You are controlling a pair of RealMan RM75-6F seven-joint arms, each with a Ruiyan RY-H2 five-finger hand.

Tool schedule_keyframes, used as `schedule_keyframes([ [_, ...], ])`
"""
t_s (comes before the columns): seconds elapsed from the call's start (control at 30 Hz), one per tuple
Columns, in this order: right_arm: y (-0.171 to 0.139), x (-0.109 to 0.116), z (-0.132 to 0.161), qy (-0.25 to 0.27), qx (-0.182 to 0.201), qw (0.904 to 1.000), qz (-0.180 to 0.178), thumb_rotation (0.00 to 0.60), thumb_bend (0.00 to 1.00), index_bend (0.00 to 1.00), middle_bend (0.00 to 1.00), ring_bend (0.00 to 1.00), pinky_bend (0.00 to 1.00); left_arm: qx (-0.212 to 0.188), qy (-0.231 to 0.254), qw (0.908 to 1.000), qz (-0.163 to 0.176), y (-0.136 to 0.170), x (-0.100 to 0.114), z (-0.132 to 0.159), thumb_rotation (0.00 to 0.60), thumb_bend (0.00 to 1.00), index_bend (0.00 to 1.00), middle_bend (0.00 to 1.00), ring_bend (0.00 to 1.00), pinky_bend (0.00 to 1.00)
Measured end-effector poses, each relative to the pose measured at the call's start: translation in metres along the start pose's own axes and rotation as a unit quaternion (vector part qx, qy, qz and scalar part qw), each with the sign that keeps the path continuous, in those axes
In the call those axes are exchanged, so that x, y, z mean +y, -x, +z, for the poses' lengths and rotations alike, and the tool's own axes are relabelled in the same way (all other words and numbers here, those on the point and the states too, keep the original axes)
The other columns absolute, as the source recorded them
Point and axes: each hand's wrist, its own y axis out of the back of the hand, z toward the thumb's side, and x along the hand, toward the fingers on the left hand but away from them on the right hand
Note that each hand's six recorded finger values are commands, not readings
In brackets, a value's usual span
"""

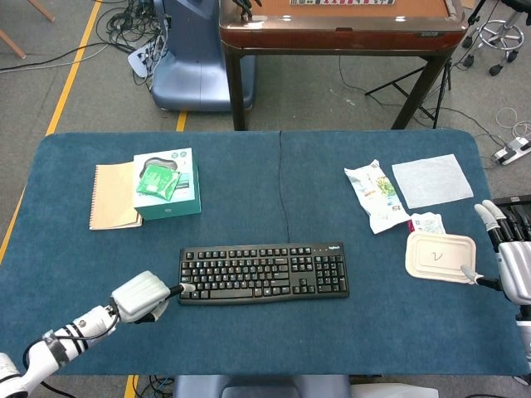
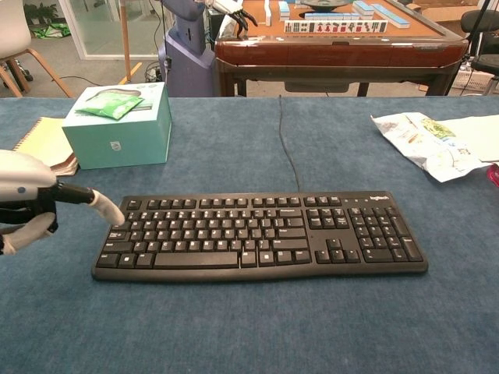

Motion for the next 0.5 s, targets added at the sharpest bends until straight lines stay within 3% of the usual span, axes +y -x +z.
schedule_keyframes([
  [0.5,0.000,-0.004,0.000,0.001,0.002,1.0000,0.005,0.600,0.05,0.00,0.04,0.07,0.04,-0.024,-0.010,0.9987,-0.043,-0.048,-0.019,0.020,0.600,0.82,0.12,0.90,0.92,0.87],
])
